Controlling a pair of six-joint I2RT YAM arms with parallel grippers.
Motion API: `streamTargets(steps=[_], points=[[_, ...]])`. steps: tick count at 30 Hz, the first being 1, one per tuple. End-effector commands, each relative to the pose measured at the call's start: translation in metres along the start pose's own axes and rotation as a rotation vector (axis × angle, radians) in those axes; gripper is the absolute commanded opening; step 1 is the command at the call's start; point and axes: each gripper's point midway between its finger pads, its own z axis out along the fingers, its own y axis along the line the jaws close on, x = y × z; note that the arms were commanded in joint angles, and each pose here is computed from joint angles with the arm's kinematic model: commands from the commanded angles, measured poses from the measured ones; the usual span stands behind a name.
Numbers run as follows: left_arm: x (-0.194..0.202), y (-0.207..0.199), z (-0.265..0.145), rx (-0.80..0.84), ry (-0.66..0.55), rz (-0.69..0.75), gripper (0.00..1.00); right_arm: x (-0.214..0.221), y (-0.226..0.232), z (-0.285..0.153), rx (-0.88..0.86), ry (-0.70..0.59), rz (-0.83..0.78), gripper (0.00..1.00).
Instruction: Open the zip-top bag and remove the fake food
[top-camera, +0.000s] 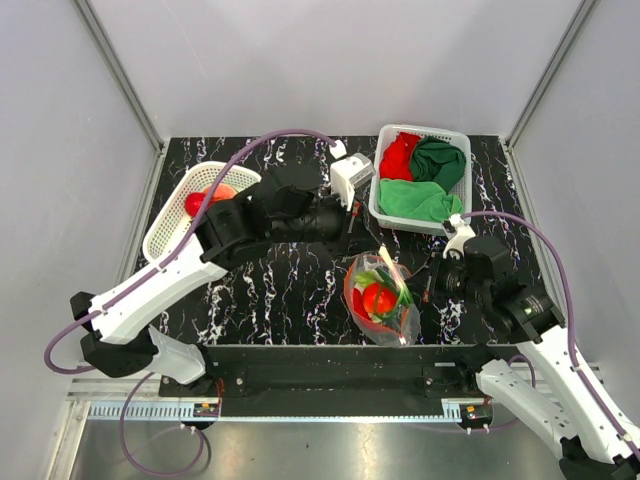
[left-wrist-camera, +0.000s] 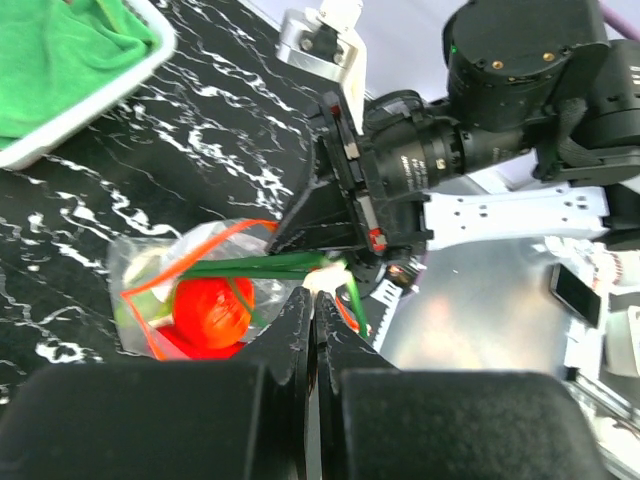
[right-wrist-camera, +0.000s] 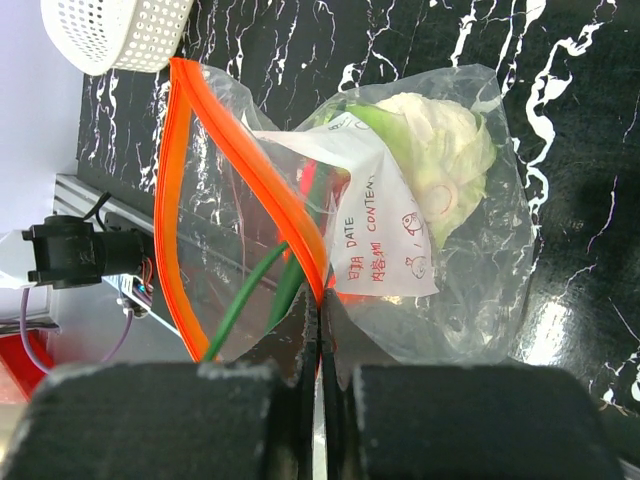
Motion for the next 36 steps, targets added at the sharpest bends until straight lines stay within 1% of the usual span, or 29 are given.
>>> streamTargets(steps=[1,2,3,5,6,9,12,15,16,18,19,21,22,24,25,26,28,29,30,31,32,33,34,35,36], points=[[-0.025,-0.029,-0.023,0.126,-0.082,-0.007,0.00,-0.002,0.000,0.000,-0.008,-0.034,0.018,0.00],[-0.029,-0.028,-0.028,0.119,-0.106,-0.007,0.00,-0.002,0.001,-0.001,-0.014,-0.037,0.017,0.00],[-0.039,-0.031,-0.038,0.130,-0.161,0.000,0.00,-0.003,0.001,-0.003,-0.012,-0.043,0.016,0.00],[-0.052,-0.035,-0.051,0.151,-0.220,-0.013,0.00,-0.008,0.002,-0.006,-0.003,-0.059,0.013,0.00],[-0.064,-0.040,-0.063,0.167,-0.269,-0.001,0.00,-0.009,0.002,-0.006,-0.001,-0.060,0.013,0.00],[-0.084,-0.039,-0.084,0.157,-0.344,0.016,0.00,-0.012,0.004,-0.006,-0.002,-0.061,0.012,0.00],[-0.104,-0.030,-0.101,0.113,-0.416,0.007,0.00,-0.012,0.006,-0.008,-0.010,-0.059,0.011,0.00],[-0.129,-0.017,-0.125,0.004,-0.528,0.007,0.00,-0.011,0.006,-0.009,-0.011,-0.064,0.010,0.00],[-0.139,-0.003,-0.135,-0.088,-0.585,0.021,0.00,-0.010,0.006,-0.009,-0.014,-0.062,0.009,0.00],[-0.147,0.016,-0.152,-0.213,-0.652,0.023,0.00,-0.008,0.005,-0.008,-0.016,-0.055,0.007,0.00],[-0.150,0.040,-0.161,-0.351,-0.694,0.014,0.00,-0.008,0.005,-0.008,-0.018,-0.052,0.005,0.00],[-0.150,0.063,-0.174,-0.488,-0.725,0.006,0.00,-0.005,0.005,-0.009,-0.020,-0.047,-0.005,0.00],[-0.145,0.086,-0.178,-0.608,-0.719,0.018,0.00,-0.005,0.005,-0.009,-0.024,-0.046,-0.008,0.00],[-0.138,0.111,-0.179,-0.745,-0.696,0.038,0.00,-0.006,0.007,-0.010,-0.031,-0.050,-0.018,0.00],[-0.134,0.129,-0.186,-0.861,-0.687,0.052,0.00,-0.006,0.007,-0.010,-0.031,-0.048,-0.019,0.00],[-0.126,0.151,-0.182,-0.939,-0.649,0.065,0.00,-0.007,0.007,-0.009,-0.032,-0.046,-0.019,0.00],[-0.117,0.181,-0.191,-1.072,-0.624,0.045,0.00,-0.006,0.008,-0.009,-0.036,-0.036,-0.021,0.00],[-0.104,0.211,-0.195,-1.164,-0.596,0.025,0.00,-0.005,0.008,-0.008,-0.035,-0.032,-0.021,0.00],[-0.097,0.226,-0.200,-1.222,-0.595,0.006,0.00,-0.005,0.008,-0.007,-0.037,-0.029,-0.021,0.00],[-0.086,0.251,-0.219,-1.330,-0.618,-0.052,0.00,-0.005,0.009,-0.007,-0.039,-0.026,-0.020,0.00],[-0.081,0.262,-0.224,-1.361,-0.636,-0.081,0.00,-0.005,0.009,-0.006,-0.037,-0.020,-0.020,0.00],[-0.063,0.280,-0.222,-1.398,-0.603,-0.108,0.00,-0.005,0.011,-0.006,-0.042,-0.014,-0.020,0.00],[-0.055,0.296,-0.234,-1.442,-0.636,-0.177,0.00,-0.006,0.012,-0.006,-0.045,-0.013,-0.020,0.00],[-0.053,0.304,-0.236,-1.454,-0.664,-0.201,0.00,-0.006,0.011,-0.003,-0.040,-0.002,-0.019,0.00],[-0.036,0.320,-0.231,-1.480,-0.637,-0.210,0.00,-0.006,0.011,-0.001,-0.037,0.002,-0.016,0.00]])
